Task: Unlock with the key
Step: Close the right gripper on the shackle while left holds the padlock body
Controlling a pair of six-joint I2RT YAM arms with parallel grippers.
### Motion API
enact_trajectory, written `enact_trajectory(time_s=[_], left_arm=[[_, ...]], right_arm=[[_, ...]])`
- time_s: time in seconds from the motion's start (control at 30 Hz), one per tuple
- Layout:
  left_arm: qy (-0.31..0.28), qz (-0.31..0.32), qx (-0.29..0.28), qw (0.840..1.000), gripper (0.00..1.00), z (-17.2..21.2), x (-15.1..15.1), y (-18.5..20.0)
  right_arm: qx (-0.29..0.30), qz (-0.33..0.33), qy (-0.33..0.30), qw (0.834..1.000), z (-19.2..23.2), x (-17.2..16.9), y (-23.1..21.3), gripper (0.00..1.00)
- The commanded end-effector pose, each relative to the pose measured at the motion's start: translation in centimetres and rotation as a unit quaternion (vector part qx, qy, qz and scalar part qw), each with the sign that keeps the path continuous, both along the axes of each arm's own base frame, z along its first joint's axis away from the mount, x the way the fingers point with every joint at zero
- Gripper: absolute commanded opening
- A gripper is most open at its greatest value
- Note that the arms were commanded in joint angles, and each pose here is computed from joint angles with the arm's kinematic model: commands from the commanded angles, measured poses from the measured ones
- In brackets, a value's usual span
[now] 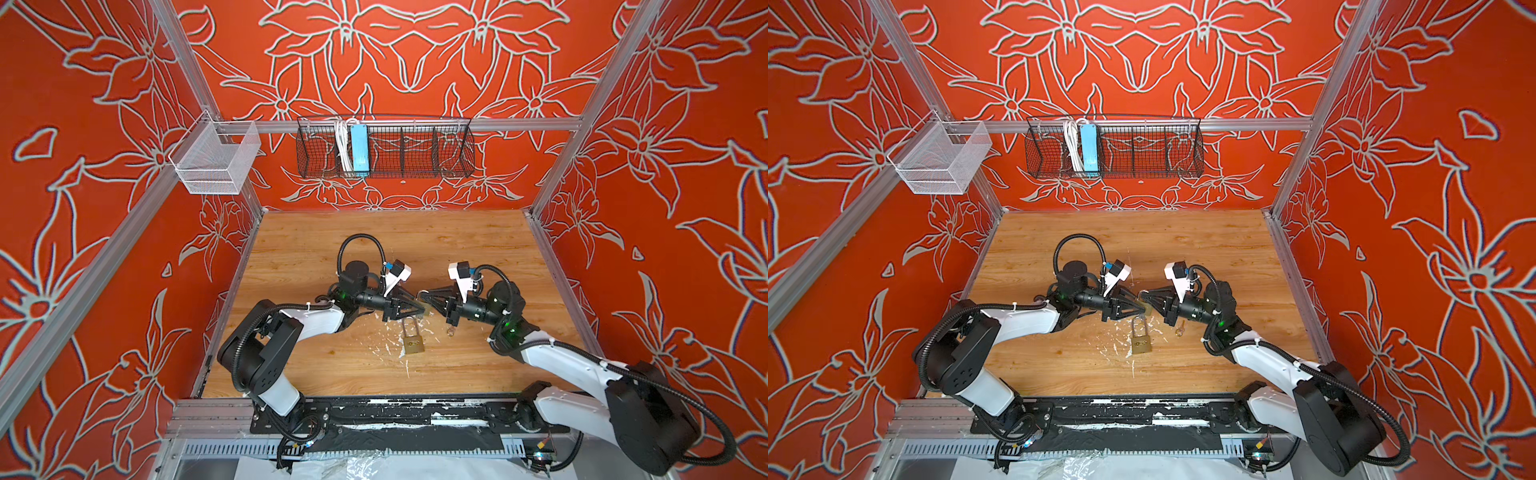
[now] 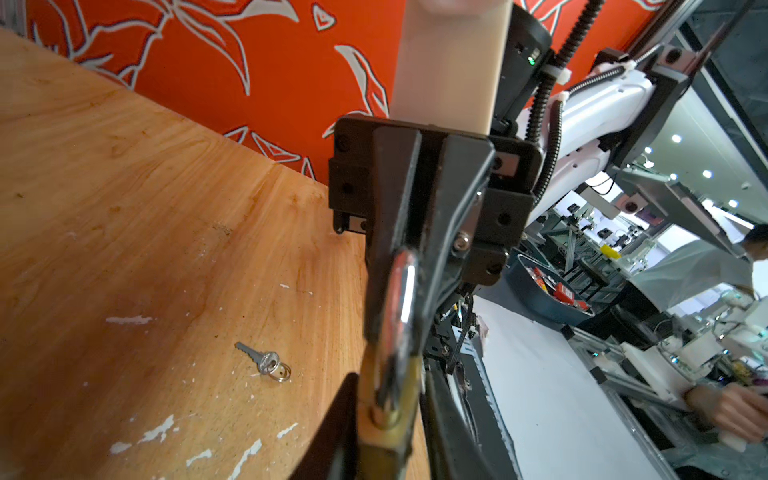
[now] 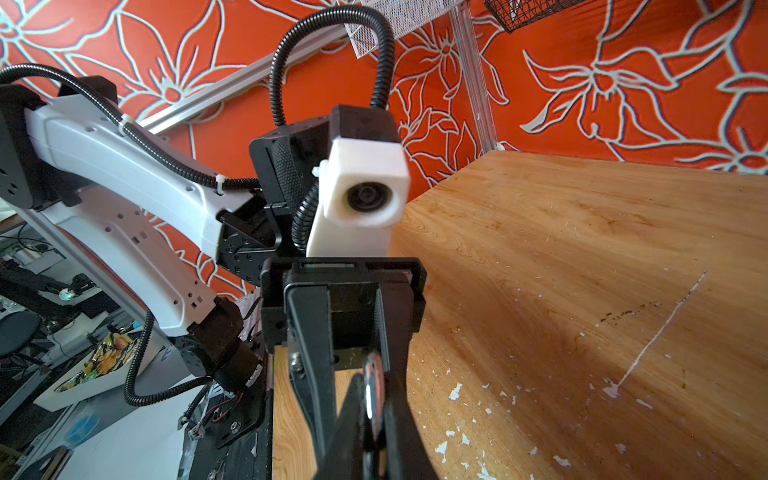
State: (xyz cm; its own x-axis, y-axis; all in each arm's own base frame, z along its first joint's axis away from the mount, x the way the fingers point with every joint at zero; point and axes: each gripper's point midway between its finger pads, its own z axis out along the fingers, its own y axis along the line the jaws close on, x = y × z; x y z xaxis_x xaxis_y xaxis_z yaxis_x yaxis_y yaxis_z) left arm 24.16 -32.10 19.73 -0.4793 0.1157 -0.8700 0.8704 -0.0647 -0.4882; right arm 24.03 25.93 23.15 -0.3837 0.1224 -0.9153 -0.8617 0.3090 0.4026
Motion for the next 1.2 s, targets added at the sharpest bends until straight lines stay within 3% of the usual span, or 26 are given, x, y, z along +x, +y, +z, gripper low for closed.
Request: enact_trajectory(time_s=[0.0, 0.1, 0.23, 0.3, 0.33, 0.43, 0.5, 0.57, 0.7, 0.8, 0.87, 0.93, 1.1, 1.17], left_arm=[[-0.013, -0.011, -0.011, 1.000, 0.16, 0.7, -0.5, -0.1], [-0.013, -0.007, -0.010, 1.000, 0.02, 0.8, -0.5, -0.1], [-0.009, 0.021, -0.002, 1.000, 0.00, 0.7, 0.3, -0.1], [0.000, 0.054, 0.010, 0.998, 0.00, 0.4, 1.3, 0.0], [0.004, 0.071, 0.017, 0.997, 0.00, 0.3, 1.8, 0.1], [0.024, 0.159, 0.046, 0.986, 0.00, -0.5, 4.4, 0.7], [0.038, 0.214, 0.057, 0.974, 0.00, -0.9, 5.9, 1.4], [0.071, 0.278, 0.064, 0.956, 0.00, -1.3, 7.5, 2.5], [0.092, 0.309, 0.053, 0.945, 0.00, -0.8, 8.0, 3.1], [0.069, 0.270, 0.033, 0.960, 0.00, 0.2, 6.6, 2.7], [0.037, 0.208, 0.038, 0.977, 0.00, 0.6, 4.8, 1.7], [0.021, 0.184, 0.050, 0.981, 0.00, 0.2, 4.2, 1.3], [-0.001, 0.170, 0.045, 0.984, 0.00, -0.5, 3.6, 1.2], [-0.003, 0.173, 0.051, 0.984, 0.00, -0.6, 3.6, 1.0]], right_arm=[[0.020, -0.005, -0.039, 0.999, 2.5, 0.7, 0.1, 0.00], [0.017, -0.012, -0.035, 0.999, 2.3, 0.9, 0.1, 0.00], [0.000, -0.053, -0.020, 0.998, 1.4, 2.2, -0.5, 0.00], [-0.017, -0.099, -0.009, 0.995, 0.7, 3.4, -1.4, 0.41], [-0.026, -0.129, -0.004, 0.991, 0.4, 4.0, -2.1, 0.53], [-0.064, -0.246, 0.016, 0.967, -0.9, 6.0, -5.4, 0.69], [-0.096, -0.314, 0.022, 0.944, -1.9, 6.8, -7.8, 0.71], [-0.122, -0.340, 0.025, 0.932, -2.7, 7.2, -8.7, 0.70], [-0.154, -0.305, 0.013, 0.940, -3.7, 7.2, -6.5, 0.70], [-0.155, -0.257, -0.004, 0.954, -3.9, 6.6, -3.9, 0.70], [-0.118, -0.226, -0.007, 0.967, -3.4, 5.9, -2.8, 0.70], [-0.088, -0.198, -0.023, 0.976, -2.3, 4.8, -2.1, 0.70], [-0.095, -0.243, -0.024, 0.965, -1.8, 5.2, -3.8, 0.70], [-0.097, -0.219, -0.028, 0.971, -1.6, 4.9, -3.0, 0.61]])
